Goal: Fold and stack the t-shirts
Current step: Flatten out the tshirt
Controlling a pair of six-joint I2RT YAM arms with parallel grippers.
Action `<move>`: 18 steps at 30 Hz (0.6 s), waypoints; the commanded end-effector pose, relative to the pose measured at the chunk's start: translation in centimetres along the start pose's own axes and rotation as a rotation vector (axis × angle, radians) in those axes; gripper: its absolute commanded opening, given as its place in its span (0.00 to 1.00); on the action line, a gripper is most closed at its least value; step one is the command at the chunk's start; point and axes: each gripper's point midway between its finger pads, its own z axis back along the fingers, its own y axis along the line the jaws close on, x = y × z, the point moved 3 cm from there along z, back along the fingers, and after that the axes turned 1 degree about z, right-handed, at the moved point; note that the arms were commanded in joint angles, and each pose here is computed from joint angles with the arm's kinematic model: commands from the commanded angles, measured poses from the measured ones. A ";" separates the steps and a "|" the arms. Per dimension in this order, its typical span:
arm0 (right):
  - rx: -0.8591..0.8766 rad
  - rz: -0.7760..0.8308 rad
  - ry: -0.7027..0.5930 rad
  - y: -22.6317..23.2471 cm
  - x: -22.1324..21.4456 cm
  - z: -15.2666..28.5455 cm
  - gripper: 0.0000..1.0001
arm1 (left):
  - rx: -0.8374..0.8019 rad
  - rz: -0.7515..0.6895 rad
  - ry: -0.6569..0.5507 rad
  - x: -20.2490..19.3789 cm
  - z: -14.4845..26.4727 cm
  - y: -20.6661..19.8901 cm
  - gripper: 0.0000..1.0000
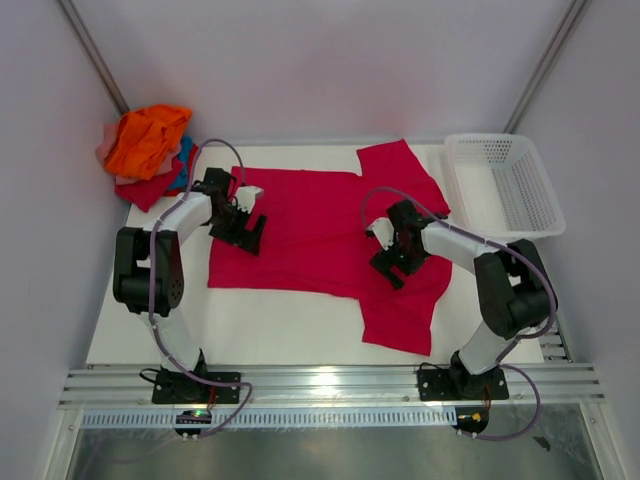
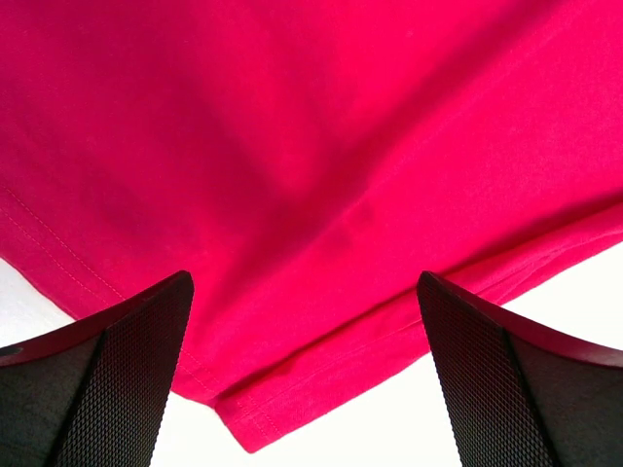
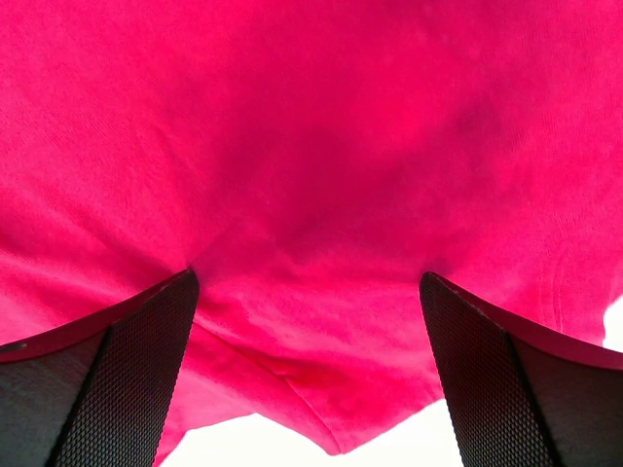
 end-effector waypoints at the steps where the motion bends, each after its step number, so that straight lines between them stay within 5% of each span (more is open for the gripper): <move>1: -0.088 0.056 0.008 -0.6 -1.1 0.6 0.99 | 0.013 -0.010 -0.048 1.4 0.5 0.4 0.99; 18: -0.079 0.132 0.006 0.9 -3.1 1.7 0.99 | 0.016 -0.002 -0.017 0.7 -0.5 0.7 0.99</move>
